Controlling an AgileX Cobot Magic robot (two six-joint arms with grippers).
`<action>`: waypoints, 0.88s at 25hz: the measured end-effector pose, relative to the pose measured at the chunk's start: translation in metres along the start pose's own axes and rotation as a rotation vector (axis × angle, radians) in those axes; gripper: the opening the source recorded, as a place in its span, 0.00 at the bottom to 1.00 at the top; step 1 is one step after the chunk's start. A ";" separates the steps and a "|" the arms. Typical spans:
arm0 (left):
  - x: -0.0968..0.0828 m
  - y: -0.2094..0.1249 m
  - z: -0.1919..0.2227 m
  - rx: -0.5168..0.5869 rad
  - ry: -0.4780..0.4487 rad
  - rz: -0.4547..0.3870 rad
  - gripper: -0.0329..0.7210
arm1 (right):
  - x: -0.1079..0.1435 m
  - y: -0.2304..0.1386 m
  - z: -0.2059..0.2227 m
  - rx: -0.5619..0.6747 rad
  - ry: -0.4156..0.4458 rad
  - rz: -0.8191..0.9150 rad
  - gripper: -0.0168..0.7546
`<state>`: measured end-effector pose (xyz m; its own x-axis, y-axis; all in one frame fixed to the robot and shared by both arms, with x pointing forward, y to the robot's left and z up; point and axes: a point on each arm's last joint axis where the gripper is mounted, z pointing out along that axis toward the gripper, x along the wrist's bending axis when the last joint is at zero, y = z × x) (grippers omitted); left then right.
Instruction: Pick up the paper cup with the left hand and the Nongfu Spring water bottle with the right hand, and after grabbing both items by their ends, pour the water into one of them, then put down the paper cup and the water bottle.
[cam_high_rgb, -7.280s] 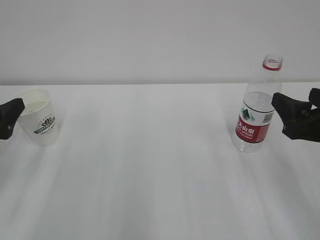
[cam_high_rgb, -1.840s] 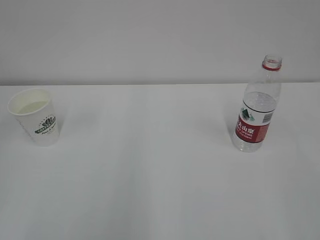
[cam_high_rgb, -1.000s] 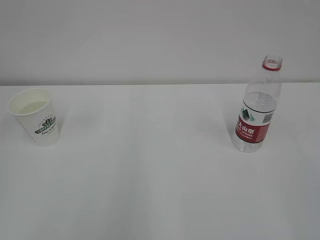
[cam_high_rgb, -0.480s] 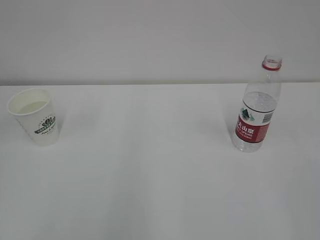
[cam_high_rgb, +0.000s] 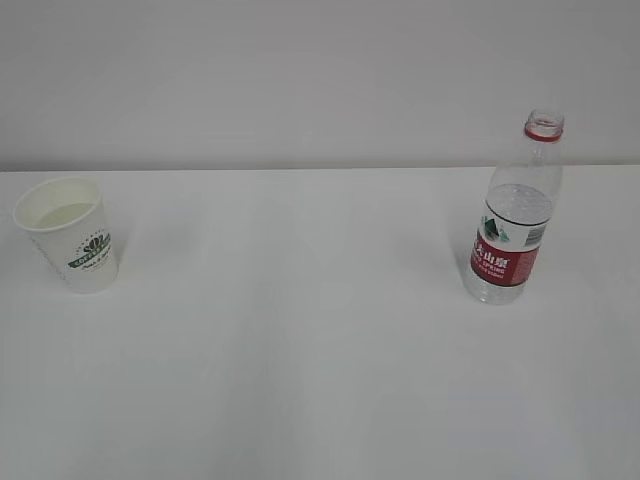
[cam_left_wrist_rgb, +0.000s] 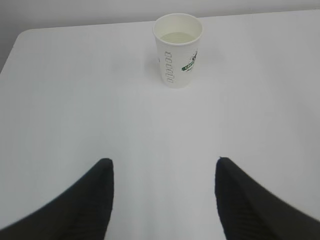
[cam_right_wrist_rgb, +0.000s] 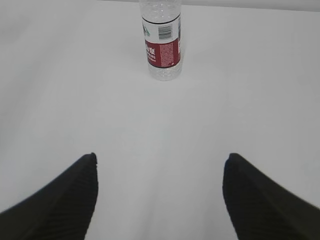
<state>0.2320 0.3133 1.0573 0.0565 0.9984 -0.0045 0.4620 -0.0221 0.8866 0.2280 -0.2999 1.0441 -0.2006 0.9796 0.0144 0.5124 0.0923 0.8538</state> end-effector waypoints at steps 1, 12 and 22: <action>0.000 0.000 0.000 0.000 0.000 0.008 0.66 | 0.000 0.000 0.000 0.000 0.000 0.000 0.78; 0.000 0.000 0.000 0.000 -0.002 0.020 0.80 | 0.000 0.000 0.000 0.000 0.000 0.000 0.78; -0.001 0.000 0.000 0.001 -0.007 0.017 0.86 | 0.000 0.000 0.000 0.000 0.000 0.000 0.78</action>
<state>0.2320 0.3126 1.0573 0.0710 0.9974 0.0074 0.4617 -0.0395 0.8862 0.2280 -0.2999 1.0441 -0.2006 0.9796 0.0144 0.5124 0.0923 0.8538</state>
